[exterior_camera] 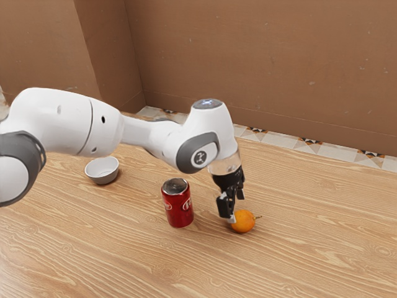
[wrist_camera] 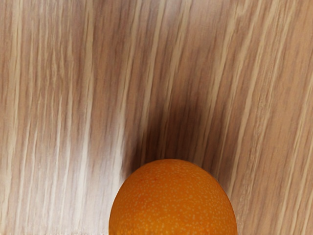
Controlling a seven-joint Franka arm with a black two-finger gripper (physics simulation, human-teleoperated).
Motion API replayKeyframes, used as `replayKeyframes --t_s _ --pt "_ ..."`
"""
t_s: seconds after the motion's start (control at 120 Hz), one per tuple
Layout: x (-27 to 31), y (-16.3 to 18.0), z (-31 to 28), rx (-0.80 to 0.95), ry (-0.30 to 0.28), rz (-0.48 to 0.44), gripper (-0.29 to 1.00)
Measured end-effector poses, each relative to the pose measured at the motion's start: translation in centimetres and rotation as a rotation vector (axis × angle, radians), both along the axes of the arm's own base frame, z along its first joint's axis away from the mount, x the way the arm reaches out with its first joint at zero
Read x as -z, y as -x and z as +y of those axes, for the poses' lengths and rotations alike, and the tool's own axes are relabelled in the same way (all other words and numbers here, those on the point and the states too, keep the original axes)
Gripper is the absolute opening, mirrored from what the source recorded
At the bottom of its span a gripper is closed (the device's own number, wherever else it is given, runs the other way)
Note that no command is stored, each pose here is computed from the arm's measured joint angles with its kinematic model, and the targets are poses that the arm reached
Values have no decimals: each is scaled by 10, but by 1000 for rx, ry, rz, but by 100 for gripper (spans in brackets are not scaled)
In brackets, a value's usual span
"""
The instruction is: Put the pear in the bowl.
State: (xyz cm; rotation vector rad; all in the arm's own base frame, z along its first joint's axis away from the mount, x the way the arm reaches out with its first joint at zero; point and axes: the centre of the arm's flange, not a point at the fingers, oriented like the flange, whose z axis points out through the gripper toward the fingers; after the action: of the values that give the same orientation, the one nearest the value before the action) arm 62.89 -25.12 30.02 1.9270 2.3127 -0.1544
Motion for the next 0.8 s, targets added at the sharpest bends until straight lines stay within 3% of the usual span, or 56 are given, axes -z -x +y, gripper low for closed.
replayKeyframes --t_s 0.8 --pt "50 -16 -11 -171 -12 -5 69"
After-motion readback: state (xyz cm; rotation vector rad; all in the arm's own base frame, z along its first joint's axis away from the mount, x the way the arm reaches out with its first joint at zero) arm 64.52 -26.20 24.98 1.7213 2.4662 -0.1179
